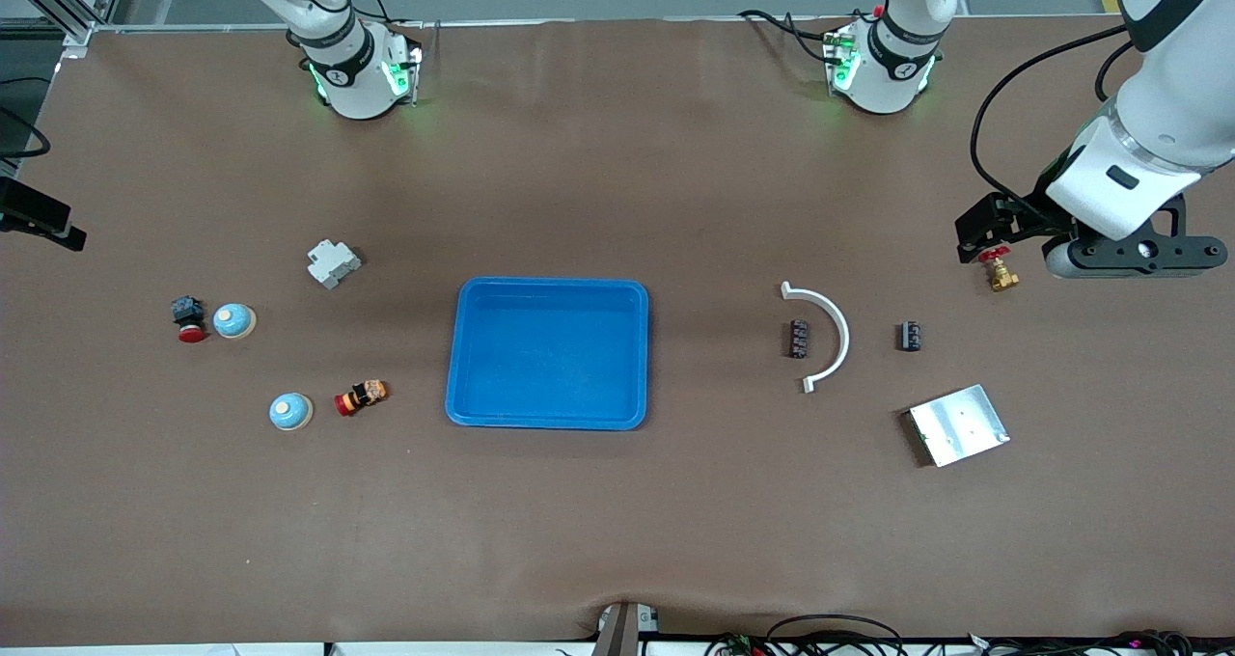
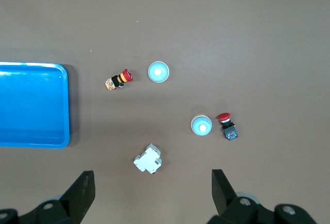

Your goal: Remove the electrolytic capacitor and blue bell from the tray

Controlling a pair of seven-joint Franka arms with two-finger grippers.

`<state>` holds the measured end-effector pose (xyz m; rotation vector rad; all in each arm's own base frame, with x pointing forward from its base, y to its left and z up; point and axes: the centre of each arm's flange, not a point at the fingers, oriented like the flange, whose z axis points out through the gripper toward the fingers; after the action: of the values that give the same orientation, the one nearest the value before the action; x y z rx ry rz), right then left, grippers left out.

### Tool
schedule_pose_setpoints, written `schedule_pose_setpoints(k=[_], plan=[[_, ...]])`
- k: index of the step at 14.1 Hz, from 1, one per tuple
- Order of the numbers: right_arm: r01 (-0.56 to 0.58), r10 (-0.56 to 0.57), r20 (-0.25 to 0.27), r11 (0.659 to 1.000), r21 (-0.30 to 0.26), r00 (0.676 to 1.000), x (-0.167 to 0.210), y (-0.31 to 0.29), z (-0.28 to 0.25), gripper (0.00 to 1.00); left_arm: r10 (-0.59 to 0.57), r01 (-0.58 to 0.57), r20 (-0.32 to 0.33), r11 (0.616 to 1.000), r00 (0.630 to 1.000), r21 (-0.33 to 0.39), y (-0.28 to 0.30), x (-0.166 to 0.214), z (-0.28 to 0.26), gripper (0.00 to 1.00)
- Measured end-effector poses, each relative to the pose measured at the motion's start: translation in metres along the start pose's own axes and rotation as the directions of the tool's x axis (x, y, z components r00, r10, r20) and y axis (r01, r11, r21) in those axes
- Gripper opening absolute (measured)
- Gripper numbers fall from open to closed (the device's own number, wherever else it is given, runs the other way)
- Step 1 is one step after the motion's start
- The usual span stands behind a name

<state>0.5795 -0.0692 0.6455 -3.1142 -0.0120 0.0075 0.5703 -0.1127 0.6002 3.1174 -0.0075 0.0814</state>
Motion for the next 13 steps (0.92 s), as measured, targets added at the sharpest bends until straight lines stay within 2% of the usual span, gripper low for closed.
schedule_pose_setpoints(k=[13], plan=[[-0.008, 0.008, 0.002, 1.000, -0.001, 1.000, -0.0007, 0.0044, 0.0001, 1.00, 0.001, -0.001, 0.000, 1.000, 1.000, 0.000, 0.0003, -0.0002, -0.0001, 1.00]])
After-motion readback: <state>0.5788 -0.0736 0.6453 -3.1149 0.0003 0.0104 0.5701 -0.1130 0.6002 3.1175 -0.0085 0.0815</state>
